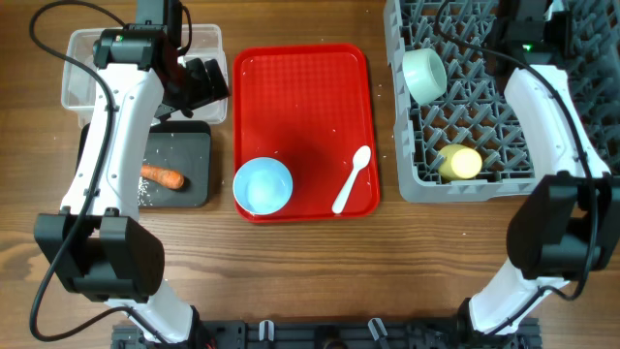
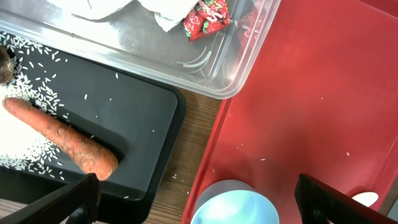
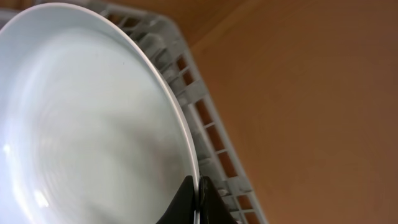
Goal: Sort waste into correct bins and load items into the dishwasher rack
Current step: 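Carry the plate to the rack and stand it upright, release, then reach the right gripper to the blue bowl and grasp its rim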
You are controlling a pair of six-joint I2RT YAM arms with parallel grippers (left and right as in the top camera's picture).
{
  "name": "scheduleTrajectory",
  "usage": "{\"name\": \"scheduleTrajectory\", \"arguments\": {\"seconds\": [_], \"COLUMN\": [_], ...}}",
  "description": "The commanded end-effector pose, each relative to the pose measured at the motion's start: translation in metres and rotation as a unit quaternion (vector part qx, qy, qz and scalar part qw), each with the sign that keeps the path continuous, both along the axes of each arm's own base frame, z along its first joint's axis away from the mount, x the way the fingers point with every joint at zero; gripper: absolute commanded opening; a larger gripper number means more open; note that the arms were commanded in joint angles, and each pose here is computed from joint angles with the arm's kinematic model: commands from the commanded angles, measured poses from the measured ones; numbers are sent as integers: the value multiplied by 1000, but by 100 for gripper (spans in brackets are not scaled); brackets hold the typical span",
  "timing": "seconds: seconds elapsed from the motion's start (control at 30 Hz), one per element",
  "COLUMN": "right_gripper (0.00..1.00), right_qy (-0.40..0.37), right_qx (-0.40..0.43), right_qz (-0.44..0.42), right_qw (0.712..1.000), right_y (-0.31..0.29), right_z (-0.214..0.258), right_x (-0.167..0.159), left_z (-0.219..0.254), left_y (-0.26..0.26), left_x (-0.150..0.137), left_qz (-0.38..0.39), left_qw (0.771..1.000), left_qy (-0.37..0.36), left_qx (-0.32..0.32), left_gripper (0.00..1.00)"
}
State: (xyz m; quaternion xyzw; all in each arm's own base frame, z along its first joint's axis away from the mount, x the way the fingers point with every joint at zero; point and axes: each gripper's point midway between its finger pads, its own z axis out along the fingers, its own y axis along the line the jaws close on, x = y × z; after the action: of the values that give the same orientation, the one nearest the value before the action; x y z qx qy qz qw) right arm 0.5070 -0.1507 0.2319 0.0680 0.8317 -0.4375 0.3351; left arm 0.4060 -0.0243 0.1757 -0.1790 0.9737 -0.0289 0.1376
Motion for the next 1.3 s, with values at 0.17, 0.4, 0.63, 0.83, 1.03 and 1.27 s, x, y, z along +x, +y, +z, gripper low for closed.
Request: {"name": "scheduleTrajectory", "arguments": {"seconds": [0.17,0.4,0.63,0.83,1.03,1.27], "right_gripper": [100,100,100,100,77,39], "right_qy": [-30,-98,84,264,361,378], "right_qx": [64,131,484,576,571,553], "right_qz": [14,25,321,278,213,164], "right_qw": [997,986,810,722,706,725], "right_y": [18,64,290,391,459,475], "right_z": [-19,23,-18,-104,-174,-205], "right_x": [12,-8,-59,-125,-182,-202], "left_z": [4,4,4,5,4,4], "left_y": [4,4,4,4,4,4], "left_x": [-1,-1,-1,-1,-1,-1], "left_qz": [12,12,12,12,12,12], "left_qw": [1000,1000,1000,1000,1000,1000], "left_qy": [-6,-6,-6,-6,-6,-6], "left_qx": [4,4,4,4,4,4], "left_gripper": [100,100,100,100,100,100]}}
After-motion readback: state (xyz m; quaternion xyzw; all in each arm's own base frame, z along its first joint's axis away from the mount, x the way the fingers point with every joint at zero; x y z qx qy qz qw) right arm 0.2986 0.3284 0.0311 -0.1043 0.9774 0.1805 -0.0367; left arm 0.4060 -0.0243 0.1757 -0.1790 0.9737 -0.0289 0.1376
